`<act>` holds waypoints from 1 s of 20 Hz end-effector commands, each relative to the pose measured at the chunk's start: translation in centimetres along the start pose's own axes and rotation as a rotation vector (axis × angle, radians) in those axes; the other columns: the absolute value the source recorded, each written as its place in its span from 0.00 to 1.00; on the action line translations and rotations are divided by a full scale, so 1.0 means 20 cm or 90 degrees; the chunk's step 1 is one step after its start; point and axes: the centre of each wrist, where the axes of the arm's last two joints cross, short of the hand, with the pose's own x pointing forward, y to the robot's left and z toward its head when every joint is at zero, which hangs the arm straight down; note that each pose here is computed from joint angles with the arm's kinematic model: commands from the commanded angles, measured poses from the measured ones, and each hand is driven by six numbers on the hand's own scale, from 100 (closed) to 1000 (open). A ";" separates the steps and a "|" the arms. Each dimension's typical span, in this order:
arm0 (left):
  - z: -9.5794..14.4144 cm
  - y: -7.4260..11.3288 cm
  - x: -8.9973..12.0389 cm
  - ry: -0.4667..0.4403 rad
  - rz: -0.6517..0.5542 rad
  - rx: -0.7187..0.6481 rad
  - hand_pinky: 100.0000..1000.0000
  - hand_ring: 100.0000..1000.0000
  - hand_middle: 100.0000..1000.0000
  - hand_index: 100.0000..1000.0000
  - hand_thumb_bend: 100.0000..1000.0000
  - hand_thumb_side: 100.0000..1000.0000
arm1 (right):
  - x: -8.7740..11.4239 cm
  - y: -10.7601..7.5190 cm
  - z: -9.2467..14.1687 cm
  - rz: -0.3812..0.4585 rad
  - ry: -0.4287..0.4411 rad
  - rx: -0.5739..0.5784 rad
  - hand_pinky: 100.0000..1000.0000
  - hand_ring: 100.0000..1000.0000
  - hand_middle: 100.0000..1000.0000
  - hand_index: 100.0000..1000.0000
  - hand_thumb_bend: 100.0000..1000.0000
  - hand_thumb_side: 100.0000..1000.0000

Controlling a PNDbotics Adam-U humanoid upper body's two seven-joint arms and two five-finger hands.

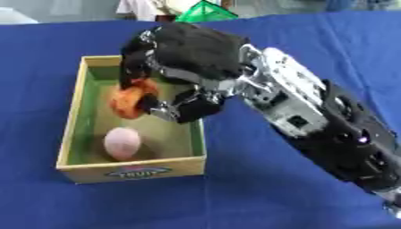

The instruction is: Pick up objects on the table and place them in the box.

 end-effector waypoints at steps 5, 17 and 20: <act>-0.03 0.01 0.03 -0.019 -0.003 -0.007 0.73 0.86 0.70 0.73 0.12 0.82 | -0.05 0.06 -0.03 0.024 0.018 0.021 0.55 0.54 0.50 0.64 0.00 0.00; -0.02 0.02 0.03 -0.015 -0.007 -0.007 0.73 0.86 0.70 0.73 0.12 0.82 | -0.05 0.01 0.01 0.060 -0.002 0.073 0.80 0.84 0.82 0.86 0.08 0.11; -0.02 0.02 0.02 -0.015 -0.008 -0.005 0.73 0.86 0.70 0.73 0.12 0.81 | -0.05 -0.06 0.05 0.049 0.013 0.015 0.78 0.81 0.78 0.84 0.04 0.09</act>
